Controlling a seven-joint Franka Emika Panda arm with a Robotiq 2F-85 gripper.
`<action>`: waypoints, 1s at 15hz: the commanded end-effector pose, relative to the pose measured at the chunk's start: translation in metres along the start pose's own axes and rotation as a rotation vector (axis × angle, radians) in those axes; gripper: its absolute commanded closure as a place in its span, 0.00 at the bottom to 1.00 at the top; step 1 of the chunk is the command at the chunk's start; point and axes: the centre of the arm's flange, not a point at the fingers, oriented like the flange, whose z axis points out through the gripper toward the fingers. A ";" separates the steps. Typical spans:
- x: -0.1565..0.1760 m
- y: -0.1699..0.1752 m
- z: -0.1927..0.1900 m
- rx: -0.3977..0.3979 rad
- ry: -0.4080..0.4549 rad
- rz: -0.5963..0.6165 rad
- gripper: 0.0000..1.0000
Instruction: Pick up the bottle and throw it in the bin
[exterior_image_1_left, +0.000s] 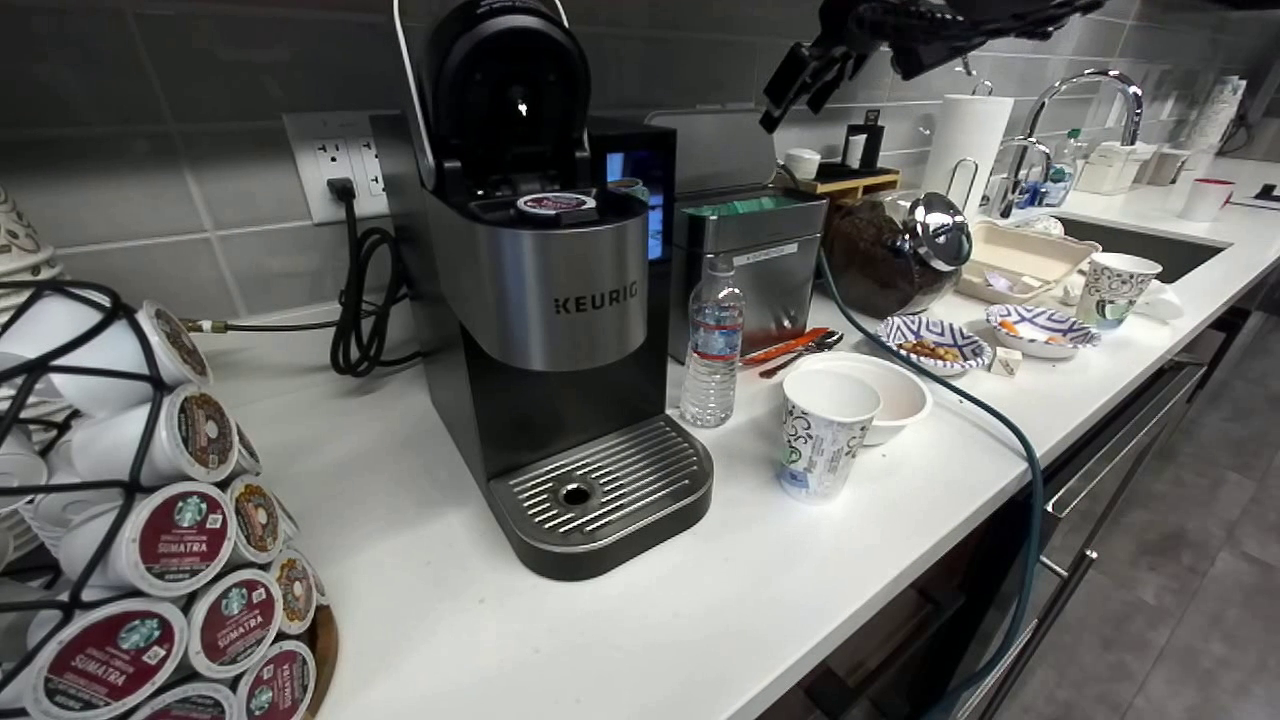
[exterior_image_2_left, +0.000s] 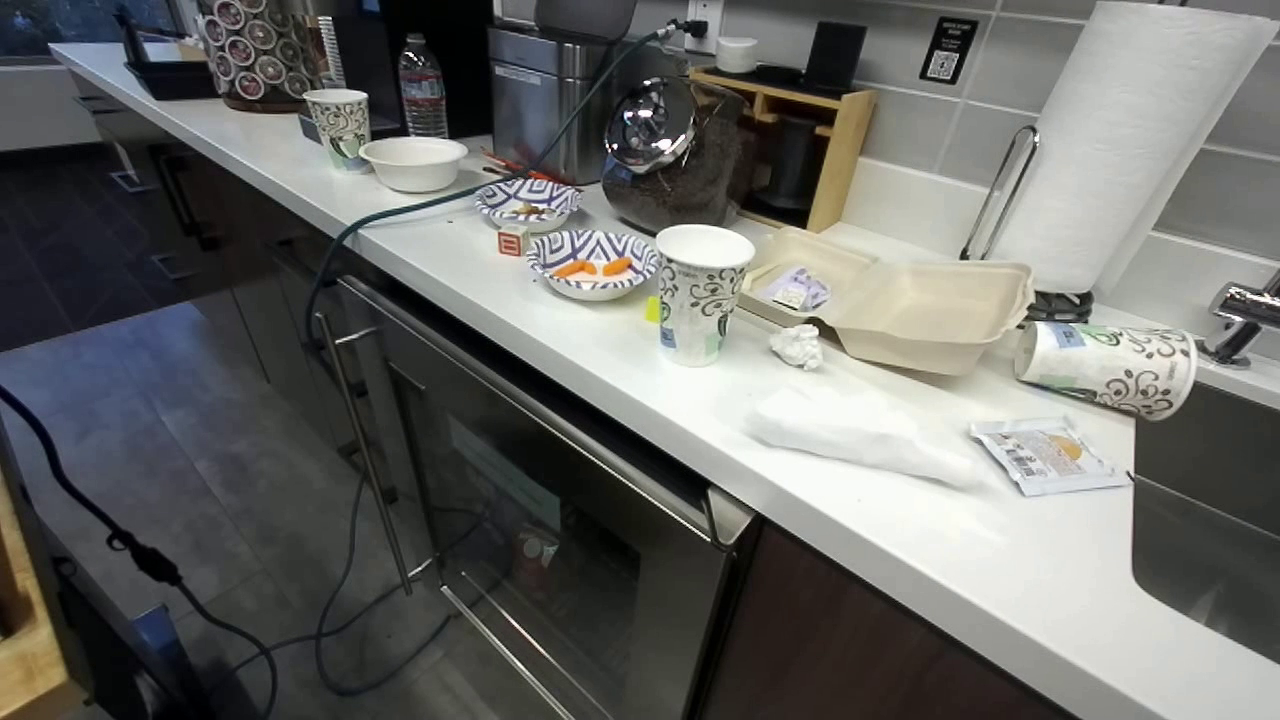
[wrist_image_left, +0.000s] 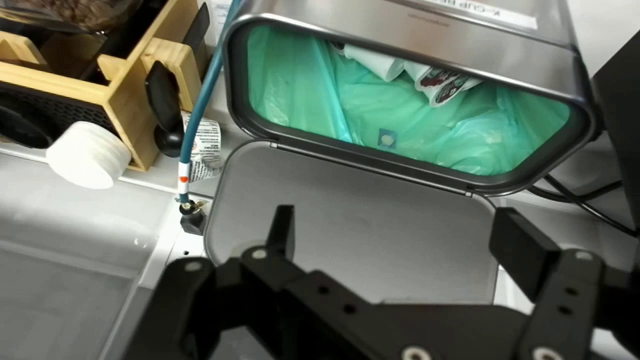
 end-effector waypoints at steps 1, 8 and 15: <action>-0.063 0.002 -0.059 0.045 -0.046 0.026 0.00; -0.122 -0.001 -0.129 0.063 -0.023 0.153 0.00; -0.121 0.021 -0.161 0.072 0.173 0.044 0.00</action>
